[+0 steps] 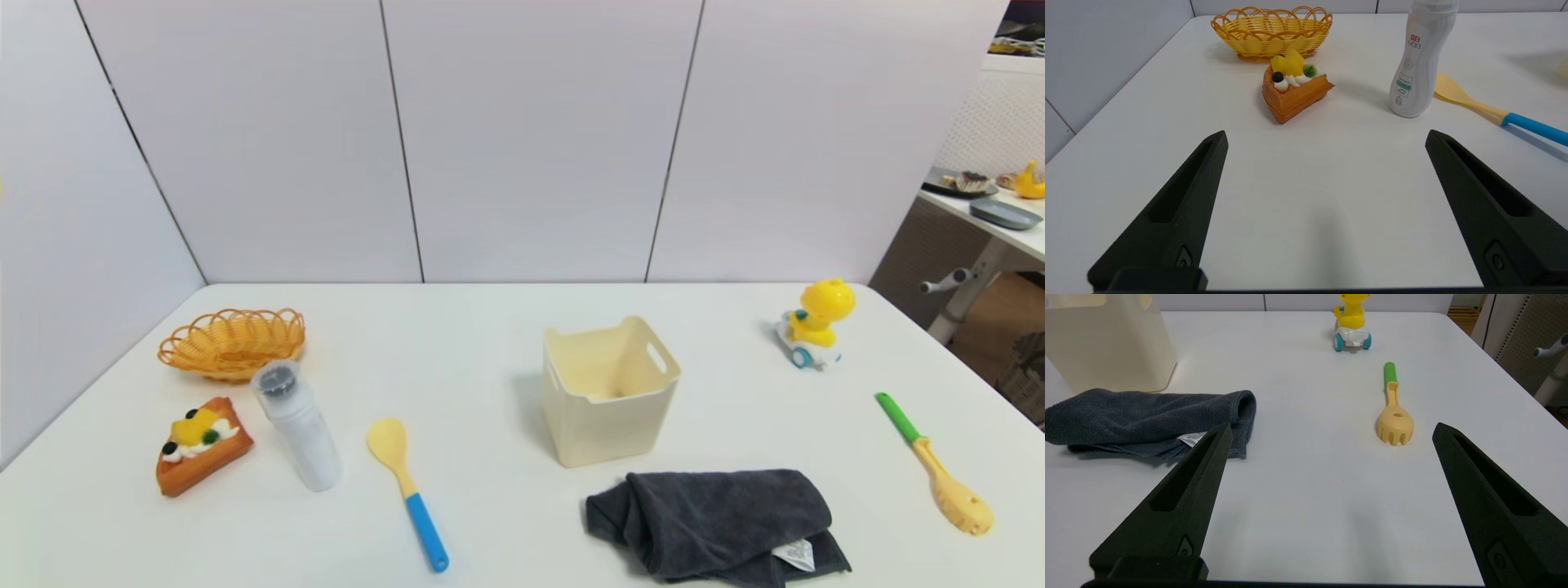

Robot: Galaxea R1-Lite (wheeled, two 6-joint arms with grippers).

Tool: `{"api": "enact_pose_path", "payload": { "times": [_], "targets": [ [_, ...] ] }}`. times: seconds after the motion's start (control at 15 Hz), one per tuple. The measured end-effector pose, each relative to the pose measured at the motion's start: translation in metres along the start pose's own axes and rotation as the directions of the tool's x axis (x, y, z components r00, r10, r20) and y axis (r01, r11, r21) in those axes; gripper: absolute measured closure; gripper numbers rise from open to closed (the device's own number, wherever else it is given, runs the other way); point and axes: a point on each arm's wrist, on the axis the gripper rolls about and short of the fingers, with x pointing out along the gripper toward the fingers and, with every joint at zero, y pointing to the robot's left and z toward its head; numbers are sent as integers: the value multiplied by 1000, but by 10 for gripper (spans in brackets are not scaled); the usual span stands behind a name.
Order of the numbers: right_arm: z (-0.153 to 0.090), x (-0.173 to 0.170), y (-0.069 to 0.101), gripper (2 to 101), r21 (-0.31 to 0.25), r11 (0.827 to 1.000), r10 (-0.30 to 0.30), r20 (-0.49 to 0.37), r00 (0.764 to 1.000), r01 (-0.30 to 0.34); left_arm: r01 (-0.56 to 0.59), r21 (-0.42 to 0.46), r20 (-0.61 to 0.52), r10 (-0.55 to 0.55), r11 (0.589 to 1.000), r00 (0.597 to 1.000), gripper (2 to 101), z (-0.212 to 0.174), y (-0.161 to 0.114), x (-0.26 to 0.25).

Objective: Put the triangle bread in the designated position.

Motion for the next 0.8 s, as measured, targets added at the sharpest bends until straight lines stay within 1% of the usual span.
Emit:
{"api": "enact_pose_path", "payload": {
  "times": [0.8],
  "targets": [
    [0,0,0,52,2,1000,-4,0,1000,4,0,0,-1,0,1000,1000,54,0,0,0]
  ]
}}
